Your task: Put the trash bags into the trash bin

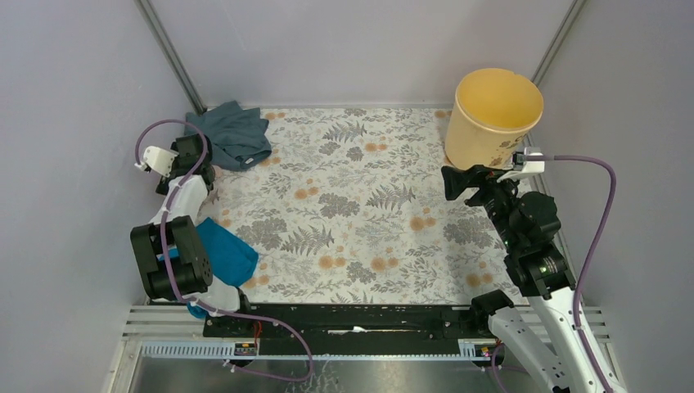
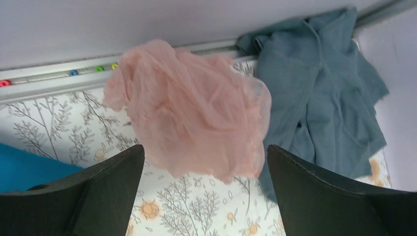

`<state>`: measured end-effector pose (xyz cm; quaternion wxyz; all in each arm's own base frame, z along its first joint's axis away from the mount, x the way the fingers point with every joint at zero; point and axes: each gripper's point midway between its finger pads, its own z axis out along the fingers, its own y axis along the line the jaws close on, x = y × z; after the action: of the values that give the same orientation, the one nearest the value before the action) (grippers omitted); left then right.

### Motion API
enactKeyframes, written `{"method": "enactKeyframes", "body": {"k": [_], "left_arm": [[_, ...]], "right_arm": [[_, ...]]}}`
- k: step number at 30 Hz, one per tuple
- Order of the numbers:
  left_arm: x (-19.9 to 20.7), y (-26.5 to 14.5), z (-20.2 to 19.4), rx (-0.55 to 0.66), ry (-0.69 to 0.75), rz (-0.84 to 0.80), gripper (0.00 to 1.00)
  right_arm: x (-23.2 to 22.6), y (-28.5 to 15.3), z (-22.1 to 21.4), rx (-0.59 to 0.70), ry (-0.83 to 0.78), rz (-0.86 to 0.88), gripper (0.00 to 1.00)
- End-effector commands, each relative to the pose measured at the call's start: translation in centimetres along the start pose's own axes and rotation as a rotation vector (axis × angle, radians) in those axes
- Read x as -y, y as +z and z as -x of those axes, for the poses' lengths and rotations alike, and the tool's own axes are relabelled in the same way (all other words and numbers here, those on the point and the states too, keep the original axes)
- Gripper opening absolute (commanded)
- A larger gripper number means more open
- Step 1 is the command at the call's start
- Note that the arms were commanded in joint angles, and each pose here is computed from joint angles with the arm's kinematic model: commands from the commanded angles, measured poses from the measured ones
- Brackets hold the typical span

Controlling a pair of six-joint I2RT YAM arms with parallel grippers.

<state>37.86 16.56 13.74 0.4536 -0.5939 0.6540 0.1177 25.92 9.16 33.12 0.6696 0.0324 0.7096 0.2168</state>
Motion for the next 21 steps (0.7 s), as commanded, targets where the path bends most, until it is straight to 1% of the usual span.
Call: {"method": "enactKeyframes", "body": {"k": [1,4,7,9,13,16,19,21], "left_arm": [[1.5,1.1,4.4,0.114,-0.077,-0.012,0.99],[0.4,3.2,3.8,0.056,-0.103,0.018,0.99],[-0.4,5.0,2.8,-0.005,-0.085,0.067,0.99],[-0.4,5.8,1.6,-0.038,-0.069,0.066,0.98],[0.1,6.4,0.2,-0.096,-0.065,0.048,0.94],[-0.5,6.7,-0.3,-0.12,-0.065,0.07,0.84],[-0.7,6.6,-0.6,-0.142,-0.088,0.075,0.72],[-0.5,6.2,-1.1,-0.172,-0.109,0.058,0.65]], "right_arm": [[-1.3,-0.1,1.2,0.019,-0.008,0.06,1.0],[-1.2,0.3,0.9,0.01,-0.006,0.057,1.0],[-2.0,0.5,0.8,-0.013,0.001,0.094,1.0],[-2.3,0.7,0.6,-0.027,0.007,0.105,1.0],[-2.6,0.8,0.1,-0.051,0.027,0.118,1.0],[-2.5,0.9,-0.4,-0.077,0.053,0.106,1.0],[-1.3,0.8,-1.2,-0.116,0.13,0.017,1.0],[-1.2,0.7,-1.8,-0.135,0.136,0.014,1.0]]}}
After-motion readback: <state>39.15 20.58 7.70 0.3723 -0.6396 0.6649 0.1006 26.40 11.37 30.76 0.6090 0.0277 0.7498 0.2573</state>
